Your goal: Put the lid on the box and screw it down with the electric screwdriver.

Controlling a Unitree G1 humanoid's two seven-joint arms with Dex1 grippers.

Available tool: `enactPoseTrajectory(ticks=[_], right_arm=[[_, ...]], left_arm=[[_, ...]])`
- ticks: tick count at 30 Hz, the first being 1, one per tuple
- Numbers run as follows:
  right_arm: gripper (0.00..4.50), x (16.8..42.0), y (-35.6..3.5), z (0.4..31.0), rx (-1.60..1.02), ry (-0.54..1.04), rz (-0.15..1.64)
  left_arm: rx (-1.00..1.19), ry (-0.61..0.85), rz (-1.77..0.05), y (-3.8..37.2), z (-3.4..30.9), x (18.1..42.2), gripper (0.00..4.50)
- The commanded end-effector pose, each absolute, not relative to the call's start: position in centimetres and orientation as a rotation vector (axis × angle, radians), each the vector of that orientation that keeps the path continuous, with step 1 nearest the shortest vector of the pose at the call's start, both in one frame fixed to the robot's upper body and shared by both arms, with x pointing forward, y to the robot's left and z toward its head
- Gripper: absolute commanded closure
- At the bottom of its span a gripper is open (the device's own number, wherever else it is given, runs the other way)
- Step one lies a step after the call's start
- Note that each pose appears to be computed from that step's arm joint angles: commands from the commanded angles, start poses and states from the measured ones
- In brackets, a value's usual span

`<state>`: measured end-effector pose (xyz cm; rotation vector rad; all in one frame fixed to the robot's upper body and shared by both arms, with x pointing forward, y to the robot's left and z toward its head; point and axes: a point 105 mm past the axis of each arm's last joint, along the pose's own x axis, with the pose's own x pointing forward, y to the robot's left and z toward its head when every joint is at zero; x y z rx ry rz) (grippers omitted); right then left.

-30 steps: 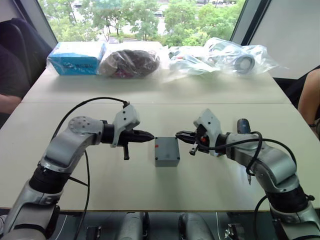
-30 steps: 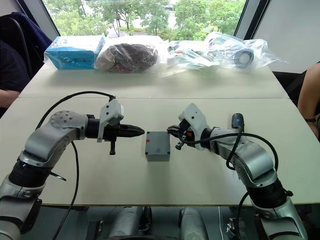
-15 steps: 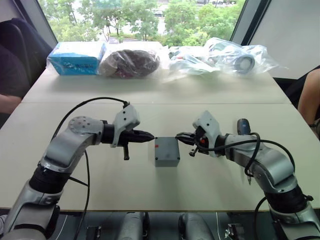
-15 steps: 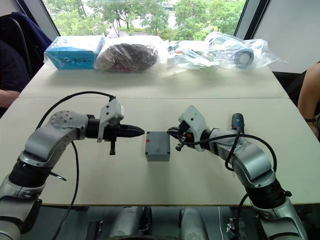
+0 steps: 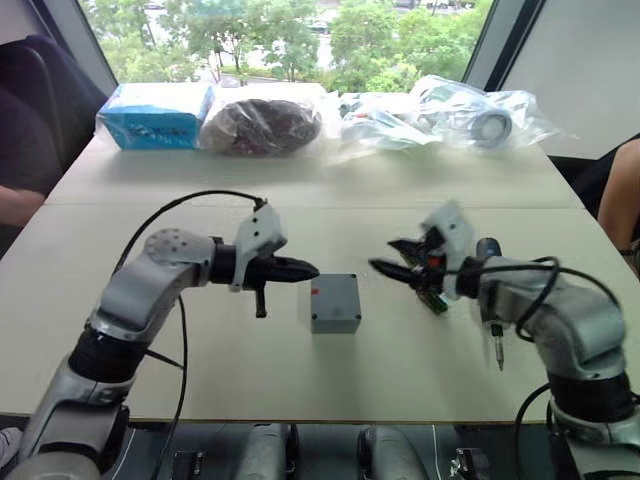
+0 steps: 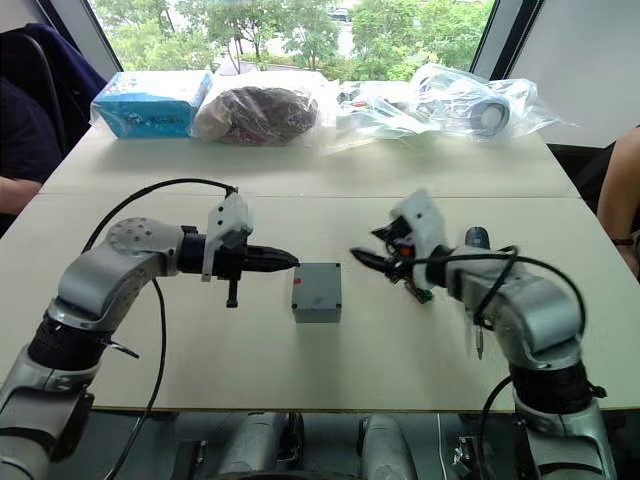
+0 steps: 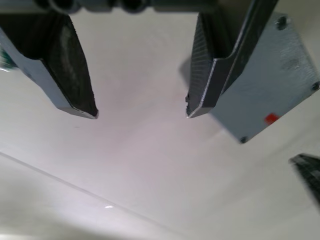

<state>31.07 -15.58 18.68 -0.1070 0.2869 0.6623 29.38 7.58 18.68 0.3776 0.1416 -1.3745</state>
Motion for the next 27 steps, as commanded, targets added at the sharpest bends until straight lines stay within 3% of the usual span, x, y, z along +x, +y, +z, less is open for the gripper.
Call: enactPoseTrajectory(ticks=[1,4,6,10,13,27], right_arm=[[0.9,29.7,-19.5,22.0,-0.116,0.345,0.576],[0.08,29.5,-22.9,22.5,-0.061,0.464,0.438],[0.08,30.1,-24.1,22.8,0.026,0.458,0.386],[0.08,27.3,-28.4,18.4,0.007,0.808,0.292],[0.08,26.5,-29.3,17.4,0.019,0.931,0.274],[0.08,28.7,-29.2,15.3,0.133,1.078,0.234]], left_arm=[[0.444,0.05,-1.497,6.1,20.4,27.8,4.5],[0.472,0.014,-1.565,5.3,20.8,27.1,4.5],[0.48,0.005,-1.588,4.9,20.8,26.9,4.5],[0.467,-0.028,-1.626,4.1,20.9,26.5,4.5],[0.465,-0.035,-1.623,3.9,20.7,26.5,4.5],[0.424,-0.027,-1.563,3.5,19.4,26.1,4.5]])
